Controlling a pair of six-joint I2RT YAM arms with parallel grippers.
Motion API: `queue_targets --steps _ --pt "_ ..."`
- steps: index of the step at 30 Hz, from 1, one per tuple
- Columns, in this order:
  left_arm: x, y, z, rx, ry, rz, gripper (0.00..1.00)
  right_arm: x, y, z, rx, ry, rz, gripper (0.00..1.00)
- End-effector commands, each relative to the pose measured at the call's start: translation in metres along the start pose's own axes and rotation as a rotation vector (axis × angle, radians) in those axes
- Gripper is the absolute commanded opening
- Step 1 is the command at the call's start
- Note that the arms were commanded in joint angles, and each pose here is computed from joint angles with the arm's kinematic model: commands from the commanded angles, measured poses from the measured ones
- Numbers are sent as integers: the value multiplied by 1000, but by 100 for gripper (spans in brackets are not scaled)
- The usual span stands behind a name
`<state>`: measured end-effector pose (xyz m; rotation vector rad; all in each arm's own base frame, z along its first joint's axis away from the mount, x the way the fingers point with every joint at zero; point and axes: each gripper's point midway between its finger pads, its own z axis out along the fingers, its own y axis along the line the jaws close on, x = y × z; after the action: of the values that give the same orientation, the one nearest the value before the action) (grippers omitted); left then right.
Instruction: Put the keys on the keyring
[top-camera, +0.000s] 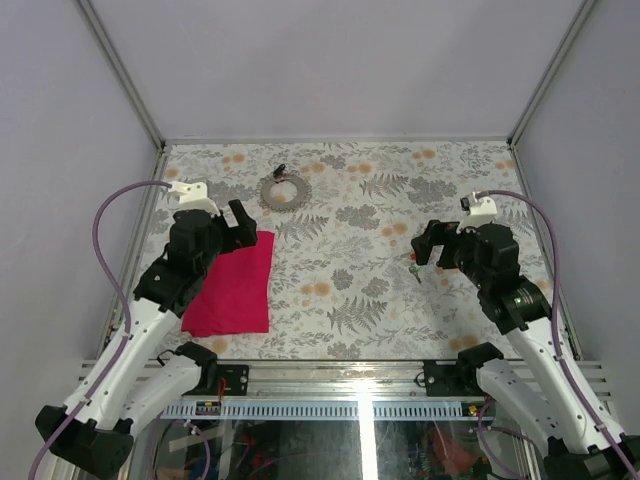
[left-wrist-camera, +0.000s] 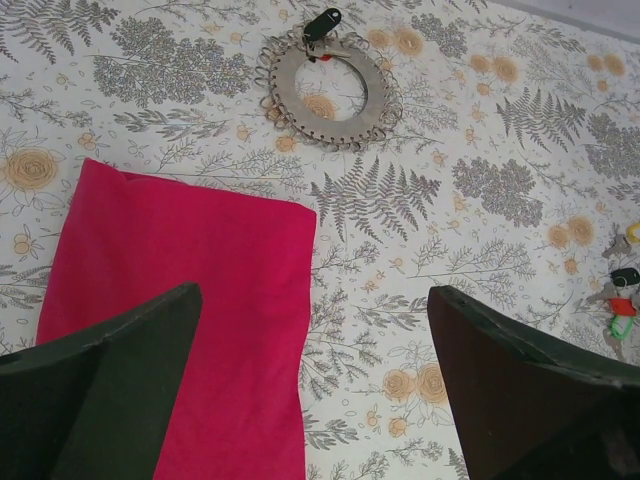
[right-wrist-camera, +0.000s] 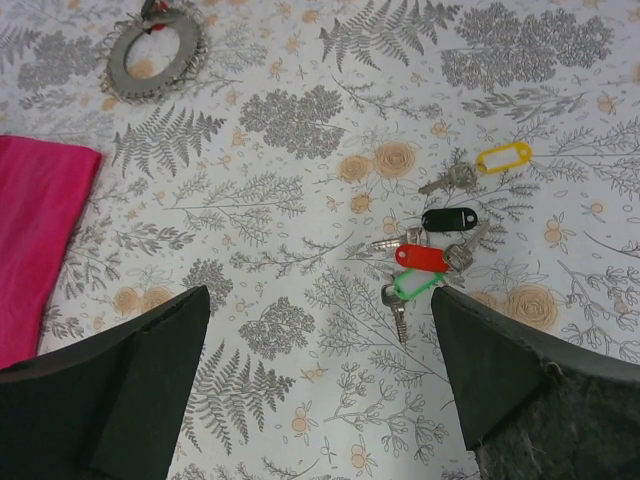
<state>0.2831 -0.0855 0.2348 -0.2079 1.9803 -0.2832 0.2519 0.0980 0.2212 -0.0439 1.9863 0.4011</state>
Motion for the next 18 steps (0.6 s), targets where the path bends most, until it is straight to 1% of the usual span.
queue_targets --steps 1,4,8,12,15,18 --pt "-21 -8 -3 28 -62 -36 100 -19 2 -3 8 -23 10 99" --pt "-21 -7 -1 13 -54 -35 100 -14 1 1 18 5 15 99" --pt "-26 2 0 -31 -73 -64 100 -12 2 4 21 20 43 99" --pt "-24 4 5 -31 -49 -81 100 -5 -4 11 61 56 79 99" --pt "-15 19 11 -118 -13 -121 100 13 -17 24 140 147 79 99" --pt "-10 30 19 -187 32 -113 100 39 -26 35 185 264 67 99"
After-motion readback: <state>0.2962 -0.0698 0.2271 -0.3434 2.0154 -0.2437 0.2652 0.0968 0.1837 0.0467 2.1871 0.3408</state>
